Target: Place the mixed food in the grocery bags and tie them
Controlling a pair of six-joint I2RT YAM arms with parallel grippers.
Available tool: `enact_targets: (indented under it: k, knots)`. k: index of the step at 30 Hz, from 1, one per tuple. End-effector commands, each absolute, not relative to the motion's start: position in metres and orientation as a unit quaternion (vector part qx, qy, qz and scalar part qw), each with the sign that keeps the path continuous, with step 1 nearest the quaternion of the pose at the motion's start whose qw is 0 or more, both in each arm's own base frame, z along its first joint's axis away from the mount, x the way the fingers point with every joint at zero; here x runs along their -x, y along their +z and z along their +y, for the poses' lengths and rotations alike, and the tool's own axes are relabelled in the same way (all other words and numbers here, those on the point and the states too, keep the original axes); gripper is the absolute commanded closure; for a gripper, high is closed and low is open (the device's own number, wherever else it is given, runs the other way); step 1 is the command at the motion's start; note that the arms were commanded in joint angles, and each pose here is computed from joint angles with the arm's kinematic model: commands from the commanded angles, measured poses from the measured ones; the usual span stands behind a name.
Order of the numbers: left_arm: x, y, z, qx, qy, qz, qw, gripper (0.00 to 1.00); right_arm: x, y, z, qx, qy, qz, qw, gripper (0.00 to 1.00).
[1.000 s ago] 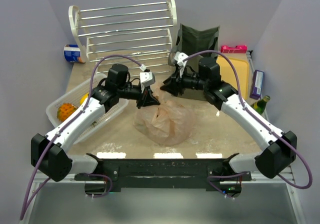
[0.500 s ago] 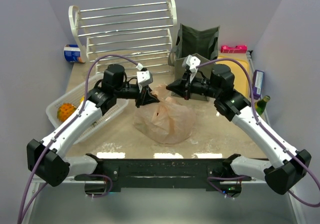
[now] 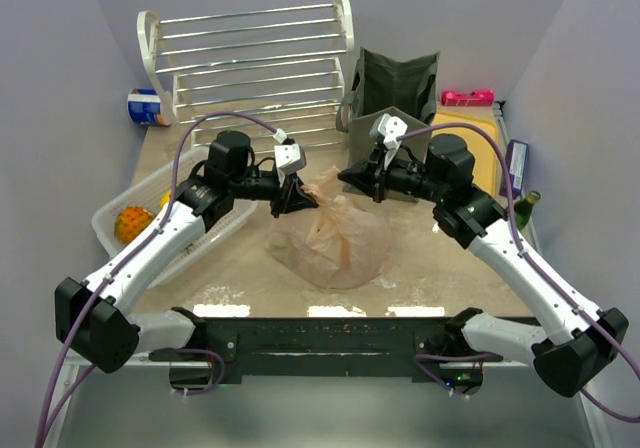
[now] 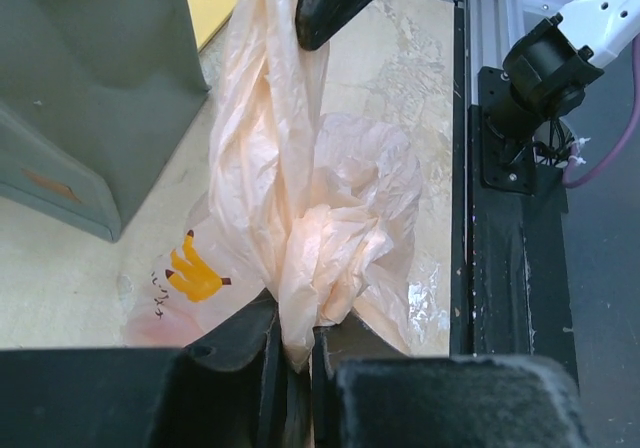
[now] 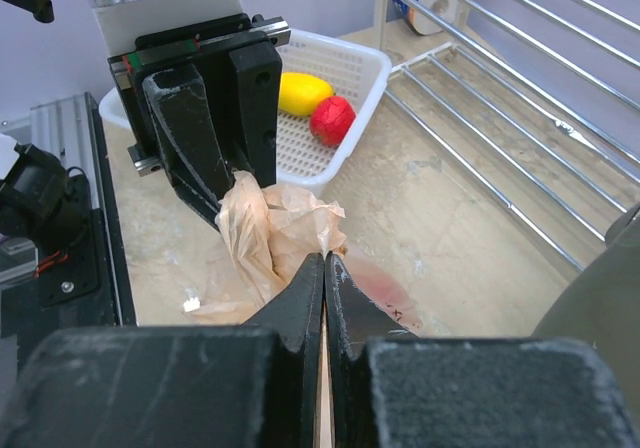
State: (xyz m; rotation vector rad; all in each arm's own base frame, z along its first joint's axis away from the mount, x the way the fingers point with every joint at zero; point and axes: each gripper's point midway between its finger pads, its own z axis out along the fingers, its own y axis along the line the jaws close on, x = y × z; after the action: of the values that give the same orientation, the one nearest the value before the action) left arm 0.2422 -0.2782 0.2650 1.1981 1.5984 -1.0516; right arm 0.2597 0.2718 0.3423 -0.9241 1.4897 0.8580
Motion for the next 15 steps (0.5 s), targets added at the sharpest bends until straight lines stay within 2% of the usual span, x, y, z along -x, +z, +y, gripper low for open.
enact_targets:
  k: [1,3,9,15]
  knots:
    - [-0.244,0.269,-0.276,-0.471,-0.419,0.640,0.440,0.93,-0.256,0.357,0.263,0.389,0.348,0.619,0.587,1.00]
    - [-0.246,0.268,-0.277,-0.464,-0.421,0.642,0.442,1.00,-0.248,0.360,0.263,0.391,0.360,0.615,0.582,1.00]
    - [-0.254,0.265,-0.280,-0.441,-0.426,0.654,0.444,1.00,-0.216,0.331,0.290,0.415,0.381,0.628,0.536,1.00]
    - [-0.260,0.262,-0.277,-0.429,-0.416,0.665,0.448,1.00,-0.194,0.276,0.311,0.412,0.406,0.668,0.468,1.00]
